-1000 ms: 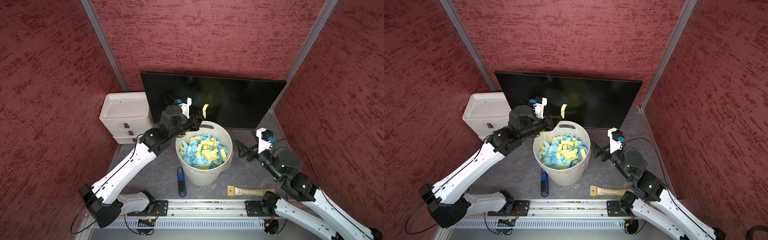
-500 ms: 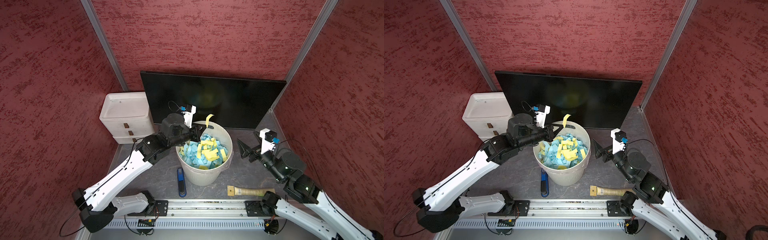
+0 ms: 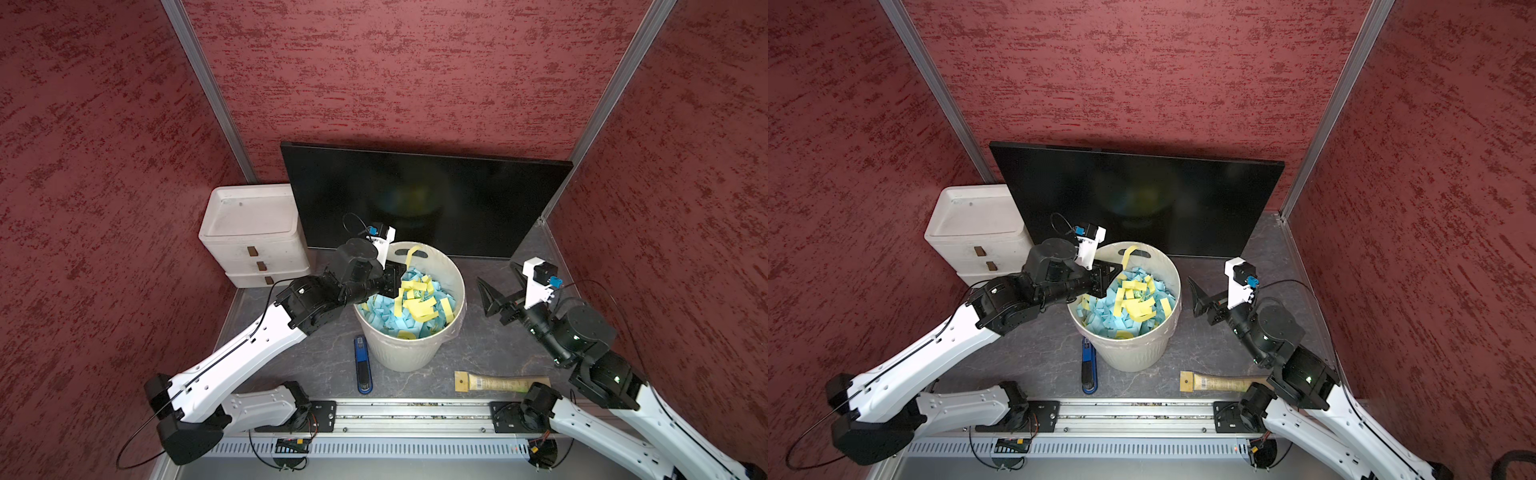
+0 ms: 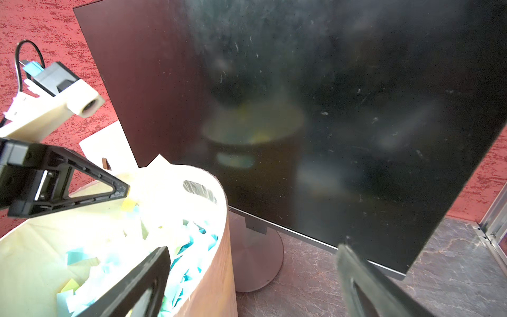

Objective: Remove the sticky note from the monitor
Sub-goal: Place the sticky note in the trash bin.

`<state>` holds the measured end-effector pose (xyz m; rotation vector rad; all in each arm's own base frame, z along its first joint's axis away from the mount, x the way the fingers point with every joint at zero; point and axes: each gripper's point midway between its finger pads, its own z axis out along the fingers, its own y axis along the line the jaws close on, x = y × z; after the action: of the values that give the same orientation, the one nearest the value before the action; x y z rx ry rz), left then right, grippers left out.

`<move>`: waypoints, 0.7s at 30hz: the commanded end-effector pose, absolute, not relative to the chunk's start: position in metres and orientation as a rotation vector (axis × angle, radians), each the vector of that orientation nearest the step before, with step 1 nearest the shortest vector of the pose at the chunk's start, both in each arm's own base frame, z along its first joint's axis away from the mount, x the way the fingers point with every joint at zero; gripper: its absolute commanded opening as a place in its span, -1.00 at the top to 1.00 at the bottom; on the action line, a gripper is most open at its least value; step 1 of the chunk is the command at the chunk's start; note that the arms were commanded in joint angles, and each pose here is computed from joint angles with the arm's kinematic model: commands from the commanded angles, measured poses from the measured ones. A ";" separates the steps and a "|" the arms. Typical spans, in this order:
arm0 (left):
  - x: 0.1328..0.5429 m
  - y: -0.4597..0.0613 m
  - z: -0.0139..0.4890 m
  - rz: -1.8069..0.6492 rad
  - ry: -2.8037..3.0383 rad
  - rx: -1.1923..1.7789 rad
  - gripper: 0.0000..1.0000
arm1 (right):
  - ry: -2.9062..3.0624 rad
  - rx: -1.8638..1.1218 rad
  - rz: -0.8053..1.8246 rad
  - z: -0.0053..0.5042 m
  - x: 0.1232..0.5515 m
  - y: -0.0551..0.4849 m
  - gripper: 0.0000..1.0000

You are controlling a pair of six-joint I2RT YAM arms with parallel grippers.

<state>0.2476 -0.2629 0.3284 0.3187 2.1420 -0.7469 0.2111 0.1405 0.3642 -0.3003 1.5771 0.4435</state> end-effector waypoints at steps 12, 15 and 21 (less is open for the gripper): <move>0.256 -0.244 0.314 -0.597 2.154 0.290 0.64 | 1.570 -0.281 0.427 0.371 0.212 0.137 -0.97; 0.257 -0.243 0.315 -0.598 2.149 0.287 0.55 | 1.568 -0.281 0.422 0.372 0.212 0.136 -0.97; 0.258 -0.240 0.325 -0.611 2.118 0.279 0.36 | 1.567 -0.283 0.410 0.374 0.213 0.135 -0.97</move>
<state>0.2568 -0.2453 0.3118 0.2903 2.1655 -0.6044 0.2135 0.1409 0.3622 -0.2995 1.5858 0.4300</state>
